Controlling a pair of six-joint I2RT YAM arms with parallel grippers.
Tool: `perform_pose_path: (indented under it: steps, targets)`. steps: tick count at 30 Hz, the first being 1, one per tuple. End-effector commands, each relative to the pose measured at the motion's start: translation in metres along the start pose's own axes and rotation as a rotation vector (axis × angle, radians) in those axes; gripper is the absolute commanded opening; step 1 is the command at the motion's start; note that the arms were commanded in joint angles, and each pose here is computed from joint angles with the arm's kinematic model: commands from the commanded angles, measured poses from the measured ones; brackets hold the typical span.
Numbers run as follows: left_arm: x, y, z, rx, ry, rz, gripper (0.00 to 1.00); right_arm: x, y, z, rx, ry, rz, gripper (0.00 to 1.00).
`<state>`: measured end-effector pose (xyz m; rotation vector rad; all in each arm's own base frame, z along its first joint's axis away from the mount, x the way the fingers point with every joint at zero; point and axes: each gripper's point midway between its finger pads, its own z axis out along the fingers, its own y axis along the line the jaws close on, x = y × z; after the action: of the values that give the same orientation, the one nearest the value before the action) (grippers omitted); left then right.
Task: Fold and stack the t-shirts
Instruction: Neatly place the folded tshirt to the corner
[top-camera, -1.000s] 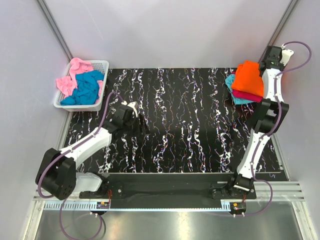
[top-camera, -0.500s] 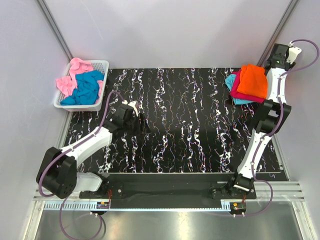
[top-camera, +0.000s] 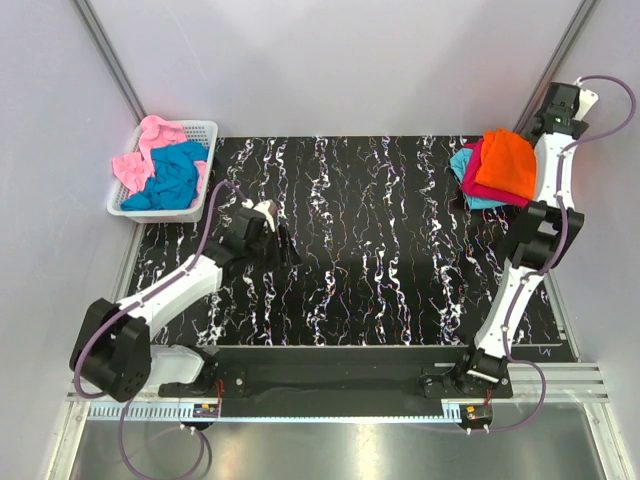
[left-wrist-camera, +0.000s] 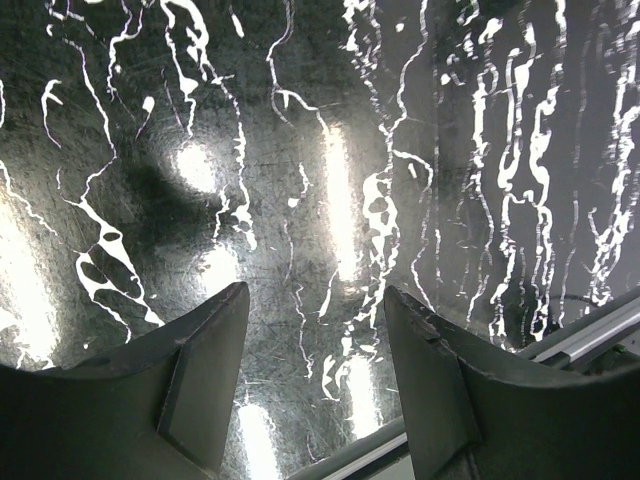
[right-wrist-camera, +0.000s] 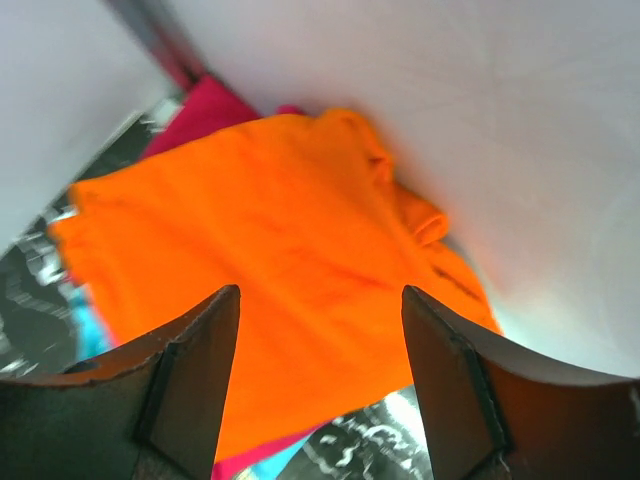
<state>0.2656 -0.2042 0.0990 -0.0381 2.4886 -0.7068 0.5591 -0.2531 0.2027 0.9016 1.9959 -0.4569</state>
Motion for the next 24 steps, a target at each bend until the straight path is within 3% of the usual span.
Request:
perform_pose_path:
  steps: [1,8,24]
  targets:
    - [-0.018,-0.013,-0.013,0.051,-0.084,0.008,0.61,-0.056,0.037,-0.075,-0.179,-0.11,0.038,0.72]
    - [-0.016,-0.012,-0.022,0.054,-0.107,0.004,0.61,-0.016,0.086,-0.074,-0.286,-0.028,-0.046,0.72]
    - [-0.018,-0.015,-0.019,0.055,-0.085,0.016,0.62,0.023,0.083,-0.015,-0.171,0.031,-0.1,0.72]
